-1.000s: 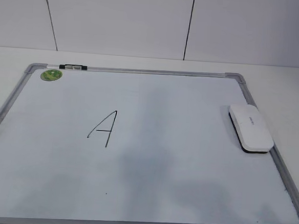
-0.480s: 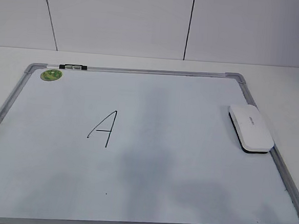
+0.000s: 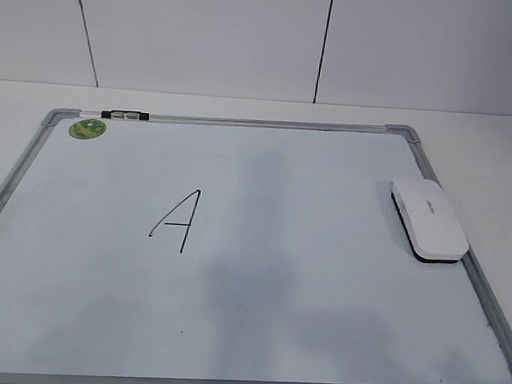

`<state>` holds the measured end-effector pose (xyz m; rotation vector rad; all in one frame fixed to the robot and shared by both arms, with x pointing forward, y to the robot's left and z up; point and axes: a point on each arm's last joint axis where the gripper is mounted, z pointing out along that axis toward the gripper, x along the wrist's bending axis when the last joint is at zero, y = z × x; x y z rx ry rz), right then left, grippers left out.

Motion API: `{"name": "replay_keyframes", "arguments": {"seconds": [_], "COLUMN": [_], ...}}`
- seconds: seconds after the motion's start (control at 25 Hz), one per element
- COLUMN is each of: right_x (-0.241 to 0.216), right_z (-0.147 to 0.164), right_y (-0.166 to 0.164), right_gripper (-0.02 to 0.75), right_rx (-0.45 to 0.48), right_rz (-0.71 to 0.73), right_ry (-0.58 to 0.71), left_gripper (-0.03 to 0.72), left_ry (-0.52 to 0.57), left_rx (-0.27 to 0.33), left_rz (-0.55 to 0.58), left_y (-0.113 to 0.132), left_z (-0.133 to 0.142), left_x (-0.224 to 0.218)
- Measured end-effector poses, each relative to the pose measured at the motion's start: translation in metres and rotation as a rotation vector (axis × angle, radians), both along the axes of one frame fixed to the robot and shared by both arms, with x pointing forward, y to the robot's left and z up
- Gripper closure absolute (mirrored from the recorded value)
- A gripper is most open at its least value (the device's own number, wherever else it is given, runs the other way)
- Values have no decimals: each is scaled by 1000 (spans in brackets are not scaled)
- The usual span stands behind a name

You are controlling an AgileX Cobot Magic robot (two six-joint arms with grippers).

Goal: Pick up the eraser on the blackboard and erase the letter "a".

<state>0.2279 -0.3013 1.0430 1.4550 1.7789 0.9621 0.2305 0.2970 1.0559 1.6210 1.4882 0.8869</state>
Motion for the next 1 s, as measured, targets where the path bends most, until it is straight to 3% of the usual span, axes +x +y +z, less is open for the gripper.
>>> {"name": "replay_keyframes", "arguments": {"seconds": [0.68,1.0], "right_x": [0,0], "right_z": [0,0], "right_y": [2,2], "right_gripper": [168,168], "right_rx": [0,0], "right_rz": [-170,-181], "right_ry": [0,0], "left_gripper": [505,505], "left_ry": [-1,-1], "left_rx": [0,0], "left_rz": [65,112], "left_y": [-1,-1], "left_z": [0,0], "left_x": [0,0]}}
